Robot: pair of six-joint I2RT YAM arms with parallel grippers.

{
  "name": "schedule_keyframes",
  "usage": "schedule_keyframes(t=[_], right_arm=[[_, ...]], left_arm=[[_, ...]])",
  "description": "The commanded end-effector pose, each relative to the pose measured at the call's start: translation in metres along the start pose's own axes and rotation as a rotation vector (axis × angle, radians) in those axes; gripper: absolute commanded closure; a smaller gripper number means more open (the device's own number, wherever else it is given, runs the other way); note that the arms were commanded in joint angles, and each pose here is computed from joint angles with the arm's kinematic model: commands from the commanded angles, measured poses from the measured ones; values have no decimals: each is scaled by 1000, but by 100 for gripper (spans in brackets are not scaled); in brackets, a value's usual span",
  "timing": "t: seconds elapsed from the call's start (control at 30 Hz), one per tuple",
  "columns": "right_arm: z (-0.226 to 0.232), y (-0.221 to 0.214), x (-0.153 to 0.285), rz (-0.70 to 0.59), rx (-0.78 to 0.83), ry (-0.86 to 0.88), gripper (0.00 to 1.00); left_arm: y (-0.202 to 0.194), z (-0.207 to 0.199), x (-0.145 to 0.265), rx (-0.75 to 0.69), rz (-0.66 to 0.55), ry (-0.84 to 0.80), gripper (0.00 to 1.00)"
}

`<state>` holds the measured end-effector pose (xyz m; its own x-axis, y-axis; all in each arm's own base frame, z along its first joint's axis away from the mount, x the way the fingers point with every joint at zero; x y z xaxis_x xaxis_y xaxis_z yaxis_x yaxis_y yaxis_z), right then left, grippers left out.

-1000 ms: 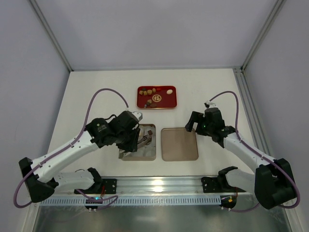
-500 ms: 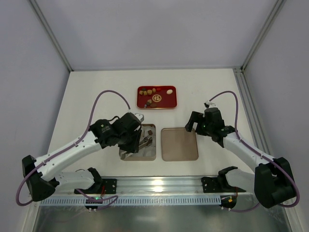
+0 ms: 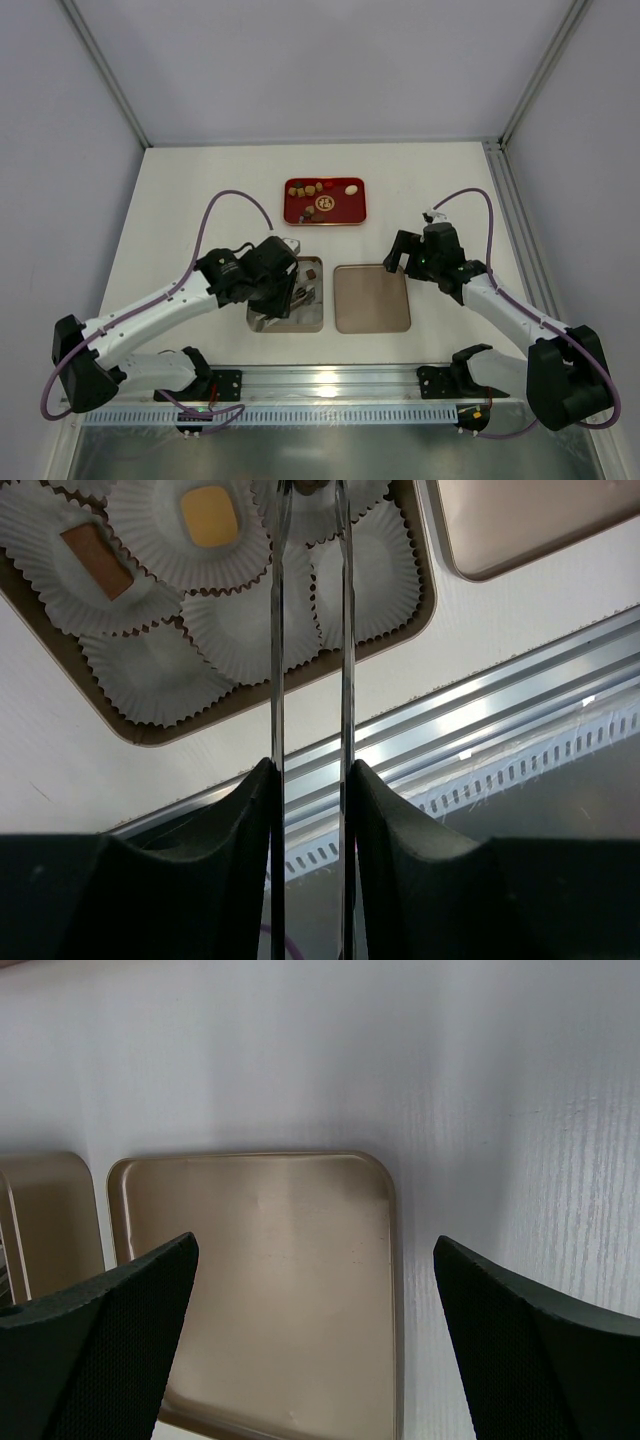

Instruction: Pack the chocolate

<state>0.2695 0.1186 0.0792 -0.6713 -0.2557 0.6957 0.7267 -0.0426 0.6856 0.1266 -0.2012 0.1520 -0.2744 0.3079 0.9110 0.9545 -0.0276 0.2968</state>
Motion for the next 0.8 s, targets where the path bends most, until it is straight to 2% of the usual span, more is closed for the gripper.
schedule_keyframes(t=[0.0,0.27,0.77], right_arm=[[5,23,1,-71,8,5,0],[4,23,0,-69,7,3,0],[5,25,0,-73,7,6,0]], left_arm=[[9,-9,-1,13,-46,-27,64],[13,-10,6,3,-56,-26,60],[20,-17,36,-21,-79,-61,60]])
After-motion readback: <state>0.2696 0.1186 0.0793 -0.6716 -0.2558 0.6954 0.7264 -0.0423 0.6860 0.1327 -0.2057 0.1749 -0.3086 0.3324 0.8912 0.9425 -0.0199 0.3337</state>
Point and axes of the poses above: each gripper's point midway between its finger pads, its own x axis back along the fingers, its own z axis along the line the jaws close on, y = z × x, the point moved 1 cm from there along x, back along the fingers, and after that the axes turned 14 degrees about x, right-handed, at the moved point
